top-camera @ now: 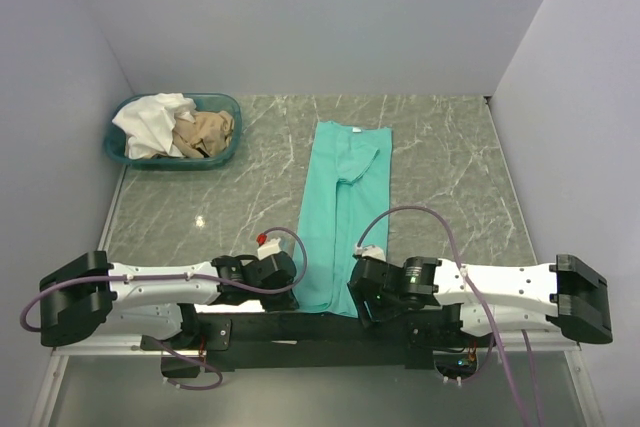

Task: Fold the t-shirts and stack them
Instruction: Fold the tshirt

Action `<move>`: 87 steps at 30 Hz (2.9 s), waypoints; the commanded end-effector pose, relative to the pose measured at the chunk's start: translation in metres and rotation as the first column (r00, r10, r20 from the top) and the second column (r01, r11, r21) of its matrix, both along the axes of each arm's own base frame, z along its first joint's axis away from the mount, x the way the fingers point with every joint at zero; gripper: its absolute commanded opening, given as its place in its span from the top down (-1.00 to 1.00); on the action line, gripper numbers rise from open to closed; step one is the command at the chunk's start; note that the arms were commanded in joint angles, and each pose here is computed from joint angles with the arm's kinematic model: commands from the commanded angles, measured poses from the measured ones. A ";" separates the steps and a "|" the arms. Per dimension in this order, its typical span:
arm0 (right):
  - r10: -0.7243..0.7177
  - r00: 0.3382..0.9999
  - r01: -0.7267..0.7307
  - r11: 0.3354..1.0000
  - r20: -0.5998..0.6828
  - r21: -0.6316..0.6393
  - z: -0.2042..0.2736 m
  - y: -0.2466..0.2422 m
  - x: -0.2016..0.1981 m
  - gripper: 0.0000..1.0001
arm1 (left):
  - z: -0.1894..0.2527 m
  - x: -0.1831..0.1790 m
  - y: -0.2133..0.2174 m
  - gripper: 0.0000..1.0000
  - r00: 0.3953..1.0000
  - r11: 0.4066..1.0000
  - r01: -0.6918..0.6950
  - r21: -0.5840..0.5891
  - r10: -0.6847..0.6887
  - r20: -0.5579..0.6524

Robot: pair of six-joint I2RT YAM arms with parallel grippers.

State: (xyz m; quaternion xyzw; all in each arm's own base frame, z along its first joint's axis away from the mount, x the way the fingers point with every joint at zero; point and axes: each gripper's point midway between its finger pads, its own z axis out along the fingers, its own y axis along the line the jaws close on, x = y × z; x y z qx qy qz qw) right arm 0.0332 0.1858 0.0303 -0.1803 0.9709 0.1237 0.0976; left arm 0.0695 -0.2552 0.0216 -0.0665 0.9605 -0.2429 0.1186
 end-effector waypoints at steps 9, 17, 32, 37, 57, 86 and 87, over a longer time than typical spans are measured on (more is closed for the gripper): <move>0.003 1.000 -0.004 0.997 -0.013 -0.075 -0.008 -0.002 -0.002 -0.14 | 0.014 0.007 -0.010 0.99 0.999 0.998 -0.015 -0.058 0.017 0.033; -0.022 0.999 0.026 0.996 0.040 -0.090 -0.013 0.001 0.010 0.58 | 0.017 0.010 -0.016 0.99 0.999 0.998 0.011 -0.064 -0.008 0.053; -0.237 0.930 0.245 0.969 0.281 0.005 0.051 -0.004 0.106 1.00 | 0.076 0.074 -0.037 0.99 0.964 0.997 -0.016 -0.070 0.034 0.263; -0.299 0.891 0.285 0.954 0.341 0.091 0.075 -0.003 0.140 1.00 | 0.104 0.121 -0.047 0.99 0.933 0.996 -0.045 -0.081 0.070 0.353; -0.437 0.804 0.408 0.899 0.404 0.161 0.102 -0.020 0.265 1.00 | 0.127 0.271 -0.048 0.99 0.896 0.990 -0.127 -0.054 0.138 0.422; -0.483 0.810 0.478 0.872 0.333 0.103 0.055 -0.043 0.359 0.33 | 0.086 0.341 -0.054 -0.53 0.931 0.996 -0.064 -0.060 0.081 0.356; -0.492 0.801 0.484 0.867 0.341 0.114 0.062 -0.043 0.359 0.23 | 0.091 0.342 -0.053 -0.77 0.926 0.996 -0.063 -0.064 0.082 0.368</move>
